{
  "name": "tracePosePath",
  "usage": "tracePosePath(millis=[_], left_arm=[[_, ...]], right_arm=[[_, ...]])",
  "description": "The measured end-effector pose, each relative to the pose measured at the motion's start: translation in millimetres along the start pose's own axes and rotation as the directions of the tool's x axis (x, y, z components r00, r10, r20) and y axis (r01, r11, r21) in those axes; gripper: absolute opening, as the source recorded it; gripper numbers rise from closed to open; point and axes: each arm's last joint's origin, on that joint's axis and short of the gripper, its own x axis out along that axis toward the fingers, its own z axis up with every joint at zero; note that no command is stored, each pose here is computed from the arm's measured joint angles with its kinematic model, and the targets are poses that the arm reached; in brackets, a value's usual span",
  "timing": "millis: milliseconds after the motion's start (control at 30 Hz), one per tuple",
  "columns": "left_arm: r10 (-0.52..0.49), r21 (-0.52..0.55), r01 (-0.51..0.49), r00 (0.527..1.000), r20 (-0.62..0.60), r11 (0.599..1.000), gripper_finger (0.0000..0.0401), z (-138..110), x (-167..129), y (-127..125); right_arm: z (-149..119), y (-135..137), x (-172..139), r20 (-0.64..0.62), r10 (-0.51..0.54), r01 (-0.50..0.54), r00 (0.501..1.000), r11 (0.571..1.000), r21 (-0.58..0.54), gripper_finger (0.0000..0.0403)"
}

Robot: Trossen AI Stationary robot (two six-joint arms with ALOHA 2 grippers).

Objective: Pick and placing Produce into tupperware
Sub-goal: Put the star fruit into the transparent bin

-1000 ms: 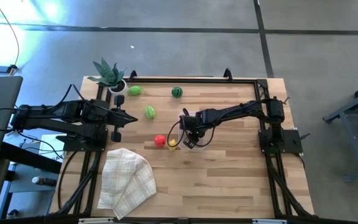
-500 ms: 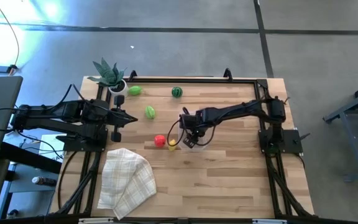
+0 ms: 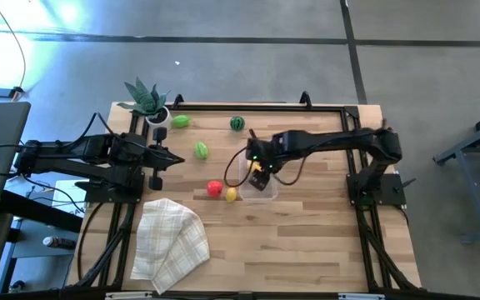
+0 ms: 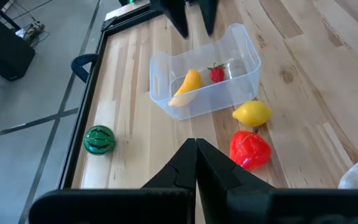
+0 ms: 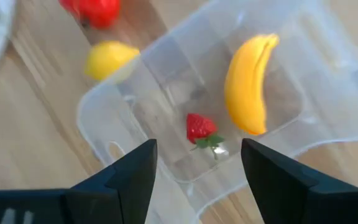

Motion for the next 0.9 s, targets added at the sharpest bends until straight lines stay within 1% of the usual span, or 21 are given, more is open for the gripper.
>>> tracePosePath(millis=[100, 167, 267, 333, 433, 533, 600, 700, 800, 900], left_arm=[[0.000, 0.000, 0.000, 1.000, 0.000, 1.000, 0.0001, 0, 0, 0], [0.000, 0.000, 0.000, 1.000, 0.000, 1.000, 0.0001, 0, 0, 0], [0.000, 0.000, 0.000, 1.000, 0.000, 1.000, 0.0001, 0, 0, 0], [0.000, 0.000, 0.000, 1.000, 0.000, 1.000, 0.0001, 0, 0, 0], [0.000, 0.000, 0.000, 1.000, 0.000, 1.000, 0.0001, 0, 0, 0], [0.000, 0.000, 0.000, 1.000, 0.000, 1.000, 0.0001, 0, 0, 0], [0.000, 0.000, 0.000, 1.000, 0.000, 1.000, 0.0001, 0, 0, 0], [0.000, 0.000, 0.000, 1.000, 0.000, 1.000, 0.0001, 0, 0, 0], [0.000, 0.000, 0.000, 1.000, 0.000, 1.000, 0.0001, 0, 0, 0], [0.000, 0.000, 0.000, 1.000, 0.000, 1.000, 0.0001, 0, 0, 0]], right_arm=[[-5, 0, -31, 0.107, -0.022, 0.024, 0.994, 1.000, -0.014, 0.0210], [-12, 2, -51, 0.195, -0.067, 0.077, 0.979, 0.996, -0.042, 0.0199], [-30, 4, -75, 0.305, -0.134, 0.161, 0.943, 0.985, -0.064, 0.0184], [-44, 3, -84, 0.349, -0.169, 0.200, 0.922, 0.978, -0.056, 0.0176], [-71, -2, -89, 0.380, -0.190, 0.215, 0.905, 0.976, -0.026, 0.0171], [-100, -13, -87, 0.400, -0.168, 0.188, 0.901, 0.982, -0.010, 0.0170], [-117, -21, -88, 0.432, -0.130, 0.158, 0.892, 0.987, -0.031, 0.0170], [-134, -34, -100, 0.503, -0.060, 0.122, 0.862, 0.988, -0.092, 0.0170], [-149, -50, -116, 0.564, -0.046, 0.162, 0.824, 0.974, -0.157, 0.0170], [-163, -65, -131, 0.601, -0.028, 0.196, 0.799, 0.957, -0.215, 0.0170]])
